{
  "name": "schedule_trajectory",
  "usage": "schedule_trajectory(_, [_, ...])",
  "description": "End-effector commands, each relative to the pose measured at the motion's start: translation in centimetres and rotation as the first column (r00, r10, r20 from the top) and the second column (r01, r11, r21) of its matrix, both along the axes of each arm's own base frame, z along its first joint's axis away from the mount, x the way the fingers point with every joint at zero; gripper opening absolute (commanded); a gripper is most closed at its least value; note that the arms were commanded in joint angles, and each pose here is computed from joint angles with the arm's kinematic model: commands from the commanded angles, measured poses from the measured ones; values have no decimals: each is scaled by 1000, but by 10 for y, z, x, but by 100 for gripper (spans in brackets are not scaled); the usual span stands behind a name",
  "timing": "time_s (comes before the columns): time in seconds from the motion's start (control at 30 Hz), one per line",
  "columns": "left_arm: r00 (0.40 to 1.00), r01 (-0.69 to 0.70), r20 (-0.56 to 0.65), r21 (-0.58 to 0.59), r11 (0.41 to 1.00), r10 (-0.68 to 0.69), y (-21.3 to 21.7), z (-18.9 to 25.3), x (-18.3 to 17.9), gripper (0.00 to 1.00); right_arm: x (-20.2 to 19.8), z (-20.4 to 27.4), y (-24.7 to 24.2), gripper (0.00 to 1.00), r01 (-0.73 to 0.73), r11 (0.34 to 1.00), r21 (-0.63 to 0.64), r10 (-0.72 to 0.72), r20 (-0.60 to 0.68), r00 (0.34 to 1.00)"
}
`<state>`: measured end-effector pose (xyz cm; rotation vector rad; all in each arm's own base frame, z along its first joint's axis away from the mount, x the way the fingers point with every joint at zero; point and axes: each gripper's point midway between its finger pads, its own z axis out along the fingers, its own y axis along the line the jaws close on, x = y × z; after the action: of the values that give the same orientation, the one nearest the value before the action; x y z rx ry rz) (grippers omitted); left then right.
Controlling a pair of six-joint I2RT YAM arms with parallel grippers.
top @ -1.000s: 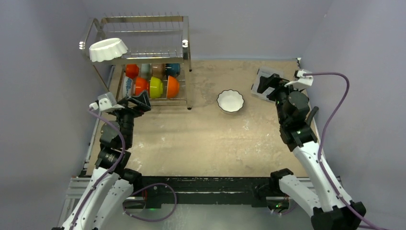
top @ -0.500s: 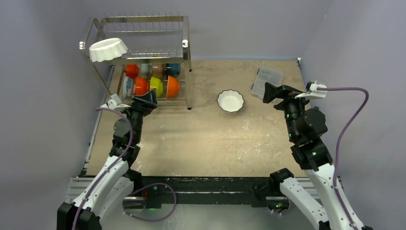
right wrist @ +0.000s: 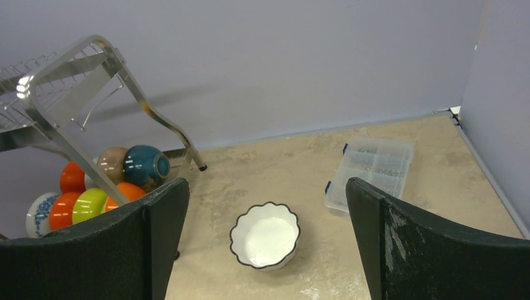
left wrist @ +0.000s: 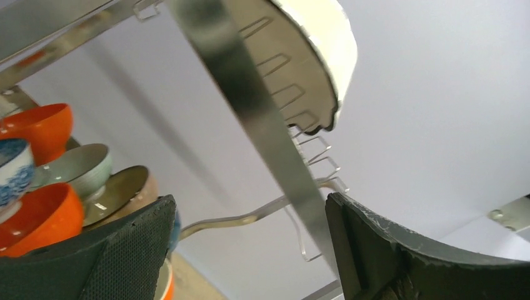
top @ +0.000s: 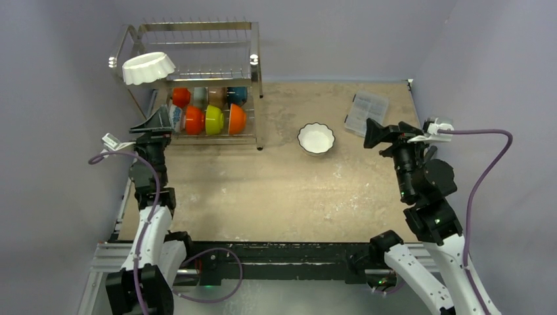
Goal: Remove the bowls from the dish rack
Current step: Pick up the bowl from the dish rack.
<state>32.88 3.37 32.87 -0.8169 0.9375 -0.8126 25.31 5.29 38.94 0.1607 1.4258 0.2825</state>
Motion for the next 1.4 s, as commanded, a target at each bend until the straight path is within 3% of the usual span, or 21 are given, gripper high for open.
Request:
schedule_trajectory(0.0, [979,61,197,-27,998,-55,-2,67,-20,88,-3,4,-6,99,33,999,-22,-32,44,999])
schedule_trajectory(0.33, [952,116,294,-75,990,-90,20,98,-14,86,-5,-2,-8,99,58,997,-44,-55,61,997])
schedule_trajectory(0.83, [948,194,278,-109,975,-157,30,120,14,84,-4,-8,-5,99,68,995,-67,-64,63,996])
schedule_trajectory(1.37, [942,214,292,-131,968,-168,38,139,30,67,-2,-14,-2,99,70,995,-78,-65,63,996])
